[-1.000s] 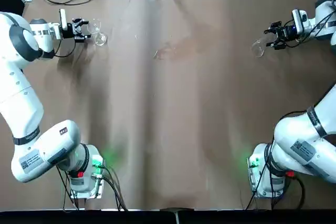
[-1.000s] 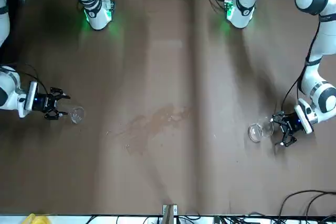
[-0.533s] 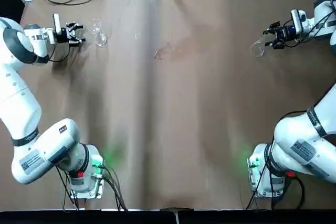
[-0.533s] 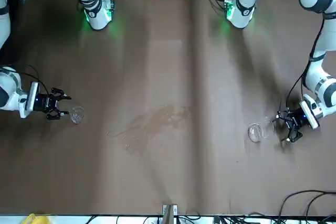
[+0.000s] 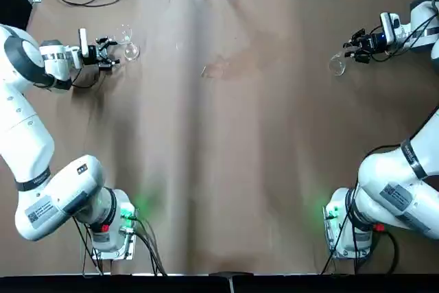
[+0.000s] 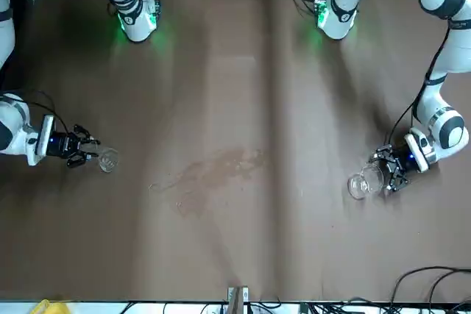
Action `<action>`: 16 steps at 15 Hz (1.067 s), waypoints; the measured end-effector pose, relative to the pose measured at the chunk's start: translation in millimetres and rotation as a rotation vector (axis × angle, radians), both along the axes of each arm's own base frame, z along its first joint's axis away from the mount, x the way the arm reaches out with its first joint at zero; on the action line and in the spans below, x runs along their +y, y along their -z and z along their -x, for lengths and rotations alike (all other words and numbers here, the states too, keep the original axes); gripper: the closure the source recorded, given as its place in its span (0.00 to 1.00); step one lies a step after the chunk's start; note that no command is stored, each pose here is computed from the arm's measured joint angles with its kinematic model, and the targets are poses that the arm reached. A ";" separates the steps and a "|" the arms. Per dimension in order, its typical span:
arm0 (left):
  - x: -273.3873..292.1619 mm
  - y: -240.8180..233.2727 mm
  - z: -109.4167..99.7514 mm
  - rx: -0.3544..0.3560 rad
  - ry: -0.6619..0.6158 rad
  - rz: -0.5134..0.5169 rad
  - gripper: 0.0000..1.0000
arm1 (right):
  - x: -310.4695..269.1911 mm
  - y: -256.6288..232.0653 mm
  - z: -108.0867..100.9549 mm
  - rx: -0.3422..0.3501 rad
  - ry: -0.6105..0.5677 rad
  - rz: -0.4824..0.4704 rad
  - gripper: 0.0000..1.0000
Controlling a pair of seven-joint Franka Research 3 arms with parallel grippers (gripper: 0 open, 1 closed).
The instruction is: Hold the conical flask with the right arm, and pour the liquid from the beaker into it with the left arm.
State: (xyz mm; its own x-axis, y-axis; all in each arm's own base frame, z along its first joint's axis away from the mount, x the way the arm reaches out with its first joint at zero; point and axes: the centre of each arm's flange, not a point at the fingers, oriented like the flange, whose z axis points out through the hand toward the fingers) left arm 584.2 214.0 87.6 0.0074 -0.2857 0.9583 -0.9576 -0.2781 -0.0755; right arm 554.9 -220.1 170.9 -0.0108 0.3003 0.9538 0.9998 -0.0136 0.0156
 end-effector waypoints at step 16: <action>-69.9 -8.3 -32.7 -0.034 -0.086 0.133 0.00 | 112.6 -21.7 -45.3 0.073 -0.126 -0.021 0.61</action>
